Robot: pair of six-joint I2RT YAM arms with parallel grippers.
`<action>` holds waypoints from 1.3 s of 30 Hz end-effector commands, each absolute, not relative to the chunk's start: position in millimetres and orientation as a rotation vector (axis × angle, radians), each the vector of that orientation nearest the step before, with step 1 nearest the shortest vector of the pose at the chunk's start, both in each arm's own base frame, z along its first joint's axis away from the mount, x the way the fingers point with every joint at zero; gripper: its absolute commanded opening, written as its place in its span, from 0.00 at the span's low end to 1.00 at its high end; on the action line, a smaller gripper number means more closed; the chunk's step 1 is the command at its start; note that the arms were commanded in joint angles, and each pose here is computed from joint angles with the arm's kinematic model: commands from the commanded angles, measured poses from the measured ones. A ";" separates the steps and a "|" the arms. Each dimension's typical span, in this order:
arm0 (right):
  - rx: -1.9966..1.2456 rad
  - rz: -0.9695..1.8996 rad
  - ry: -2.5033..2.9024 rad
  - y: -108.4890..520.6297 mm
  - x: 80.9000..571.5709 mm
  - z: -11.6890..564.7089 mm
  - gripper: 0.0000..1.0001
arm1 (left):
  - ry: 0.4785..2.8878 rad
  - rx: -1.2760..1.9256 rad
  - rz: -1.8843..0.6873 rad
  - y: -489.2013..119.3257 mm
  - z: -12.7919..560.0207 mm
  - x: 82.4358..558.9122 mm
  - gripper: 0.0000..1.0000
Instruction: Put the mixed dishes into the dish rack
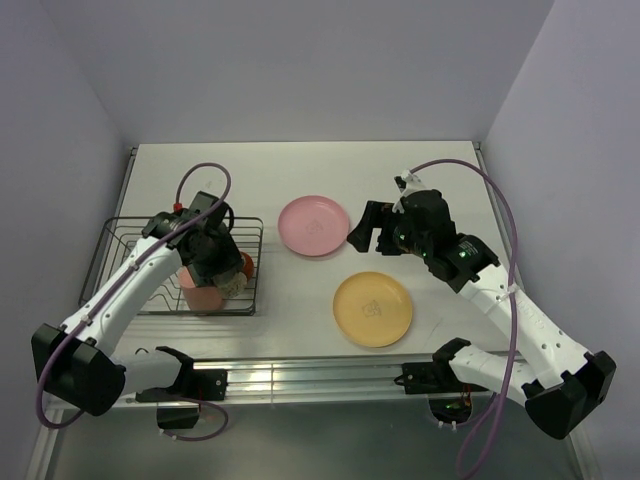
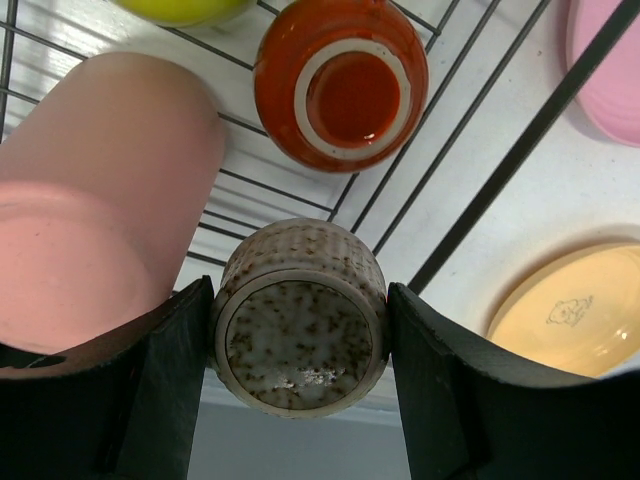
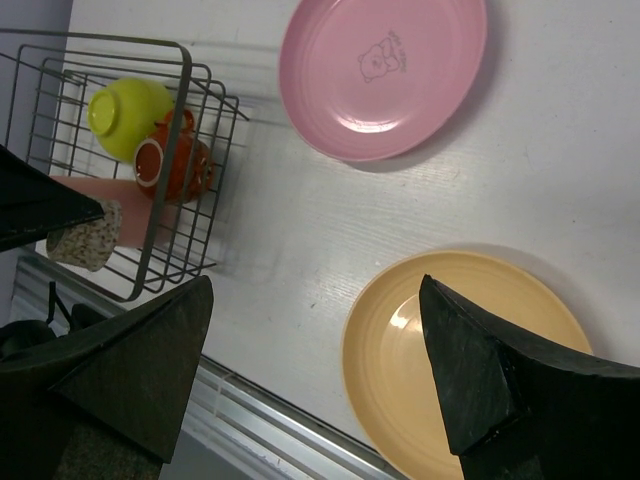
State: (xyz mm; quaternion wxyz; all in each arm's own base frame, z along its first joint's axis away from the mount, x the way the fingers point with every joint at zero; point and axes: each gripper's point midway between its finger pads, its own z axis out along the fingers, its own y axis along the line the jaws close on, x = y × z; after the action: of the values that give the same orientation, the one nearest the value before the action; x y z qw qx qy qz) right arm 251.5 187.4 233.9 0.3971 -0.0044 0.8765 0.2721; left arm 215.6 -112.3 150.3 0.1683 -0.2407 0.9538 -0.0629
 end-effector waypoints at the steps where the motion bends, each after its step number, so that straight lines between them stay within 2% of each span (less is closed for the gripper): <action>1: -0.011 0.703 2.195 186.7 252.4 240.1 0.91 | 2.661 -0.646 -0.133 -107.8 146.9 226.8 0.00; 20: -0.020 0.690 2.216 184.9 252.2 232.7 0.91 | 2.751 -0.640 -0.043 -111.6 104.9 215.4 0.00; 34: -0.014 0.716 2.250 190.9 252.7 210.0 0.91 | 2.715 -0.663 0.062 -107.9 89.1 217.4 0.00; 35: -0.008 0.713 2.259 191.1 253.4 206.4 0.91 | 2.730 -0.656 0.081 -108.9 84.1 216.7 0.01; 37: -0.004 0.713 2.266 192.8 255.0 203.6 0.91 | 2.746 -0.654 0.100 -110.0 78.5 215.4 0.10; 38: 0.005 0.712 2.285 194.5 256.9 199.4 0.91 | 2.751 -0.650 0.095 -112.6 76.8 215.1 0.16; 39: 0.011 0.708 2.298 195.3 258.0 196.8 0.91 | 2.761 -0.647 0.102 -113.1 73.6 214.2 0.26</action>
State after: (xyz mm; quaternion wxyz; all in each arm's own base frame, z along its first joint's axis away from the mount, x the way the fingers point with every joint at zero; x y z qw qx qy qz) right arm 247.6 190.3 194.5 0.3534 -0.0030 0.8965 0.2671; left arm 210.8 -111.0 79.7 0.1443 -0.2219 0.9639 0.0291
